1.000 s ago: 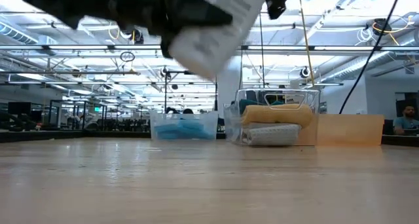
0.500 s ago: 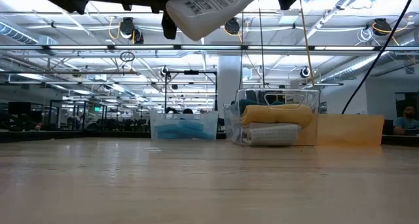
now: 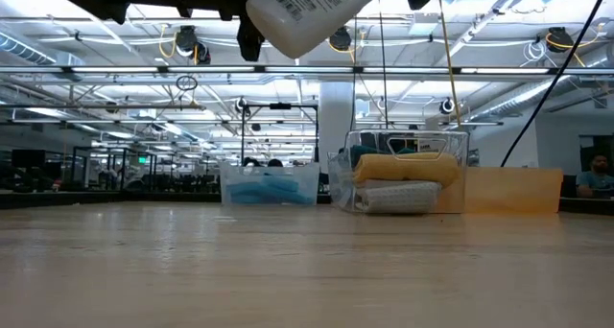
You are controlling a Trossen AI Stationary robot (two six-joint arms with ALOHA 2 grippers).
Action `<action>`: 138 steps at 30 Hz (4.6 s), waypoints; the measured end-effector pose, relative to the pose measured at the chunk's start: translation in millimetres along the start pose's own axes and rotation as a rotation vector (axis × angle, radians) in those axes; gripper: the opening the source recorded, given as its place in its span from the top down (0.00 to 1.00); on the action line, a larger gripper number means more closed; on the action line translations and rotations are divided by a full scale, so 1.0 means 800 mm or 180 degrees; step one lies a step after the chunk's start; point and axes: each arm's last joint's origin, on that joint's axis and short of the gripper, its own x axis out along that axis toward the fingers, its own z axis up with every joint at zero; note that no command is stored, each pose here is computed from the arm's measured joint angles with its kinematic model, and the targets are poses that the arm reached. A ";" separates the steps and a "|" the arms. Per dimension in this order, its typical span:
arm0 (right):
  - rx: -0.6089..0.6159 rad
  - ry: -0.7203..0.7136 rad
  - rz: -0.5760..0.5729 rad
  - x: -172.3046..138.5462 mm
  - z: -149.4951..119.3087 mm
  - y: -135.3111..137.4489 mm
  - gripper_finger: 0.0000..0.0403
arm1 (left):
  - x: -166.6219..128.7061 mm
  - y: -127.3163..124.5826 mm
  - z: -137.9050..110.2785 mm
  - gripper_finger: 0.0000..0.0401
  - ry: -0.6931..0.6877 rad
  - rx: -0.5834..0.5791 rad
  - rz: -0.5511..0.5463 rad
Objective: Pick & Place Kitchen Items
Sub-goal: Put the white plastic restorer bottle into the orange bin, then return to Home Position
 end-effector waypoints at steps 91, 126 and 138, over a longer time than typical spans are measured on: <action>0.0644 0.0476 -0.2126 -0.189 0.025 -0.065 0.29 | -0.111 0.029 0.094 0.13 0.0602 0.0508 0.0271; 0.0124 -0.0387 -0.2168 -0.206 -0.146 -0.054 0.30 | -0.292 0.087 -0.036 0.13 -0.0037 0.0469 0.0519; -0.0021 -0.0677 -0.2161 -0.192 -0.174 -0.063 0.31 | -0.292 0.090 -0.040 0.13 0.0064 0.0524 0.0679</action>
